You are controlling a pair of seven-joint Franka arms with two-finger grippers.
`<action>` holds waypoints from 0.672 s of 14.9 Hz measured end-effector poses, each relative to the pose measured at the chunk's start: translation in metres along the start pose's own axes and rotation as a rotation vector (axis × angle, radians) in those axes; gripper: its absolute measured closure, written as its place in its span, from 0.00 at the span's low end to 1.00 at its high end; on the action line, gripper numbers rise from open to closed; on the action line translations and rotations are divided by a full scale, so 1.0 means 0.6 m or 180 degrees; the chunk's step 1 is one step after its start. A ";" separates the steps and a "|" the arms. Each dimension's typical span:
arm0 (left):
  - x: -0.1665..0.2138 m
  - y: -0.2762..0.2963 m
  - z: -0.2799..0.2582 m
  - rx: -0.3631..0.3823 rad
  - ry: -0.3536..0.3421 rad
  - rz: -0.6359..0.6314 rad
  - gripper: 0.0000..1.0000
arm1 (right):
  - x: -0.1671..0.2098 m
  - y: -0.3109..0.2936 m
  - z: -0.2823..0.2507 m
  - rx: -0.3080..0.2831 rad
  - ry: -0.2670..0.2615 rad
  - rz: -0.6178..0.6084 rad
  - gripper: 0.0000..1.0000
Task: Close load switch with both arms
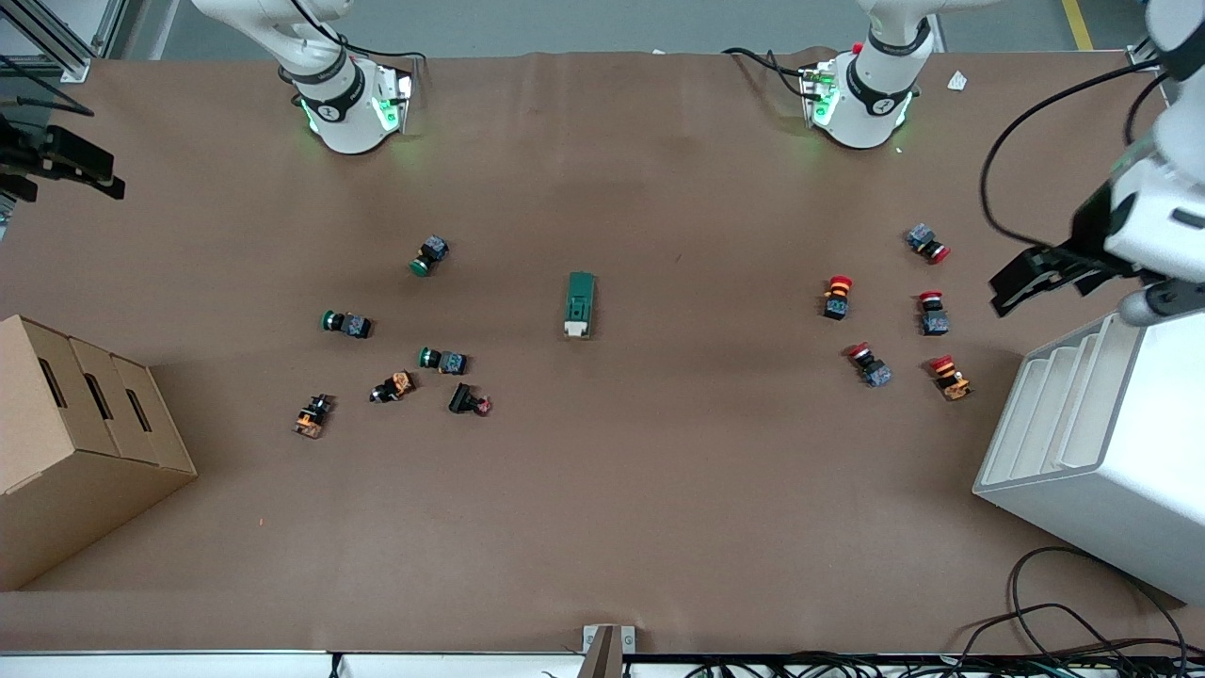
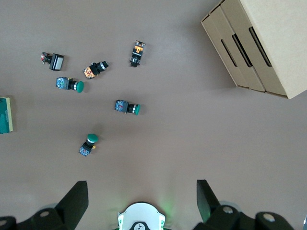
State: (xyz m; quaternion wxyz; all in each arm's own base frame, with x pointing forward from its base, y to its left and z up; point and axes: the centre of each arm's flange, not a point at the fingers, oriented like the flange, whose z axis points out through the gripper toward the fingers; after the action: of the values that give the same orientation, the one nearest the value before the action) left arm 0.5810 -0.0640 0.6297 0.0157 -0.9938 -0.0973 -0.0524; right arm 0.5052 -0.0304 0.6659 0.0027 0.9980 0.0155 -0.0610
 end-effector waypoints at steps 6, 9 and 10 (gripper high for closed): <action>-0.036 -0.070 -0.018 0.0084 -0.0134 0.0484 0.00 | -0.016 0.003 -0.009 0.0000 0.0088 0.0014 0.00; -0.046 -0.090 -0.012 0.0092 -0.0181 0.0640 0.00 | -0.013 0.004 -0.008 -0.0003 0.0121 0.0015 0.00; -0.051 -0.087 -0.011 0.0094 -0.0187 0.0663 0.00 | -0.013 0.004 -0.009 -0.0002 0.0128 0.0015 0.00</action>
State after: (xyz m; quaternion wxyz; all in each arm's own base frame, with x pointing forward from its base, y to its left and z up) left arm 0.5405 -0.0188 0.6343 0.0328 -0.9993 0.0053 -0.0198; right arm 0.4984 -0.0327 0.6719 0.0029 0.9991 0.0132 -0.0409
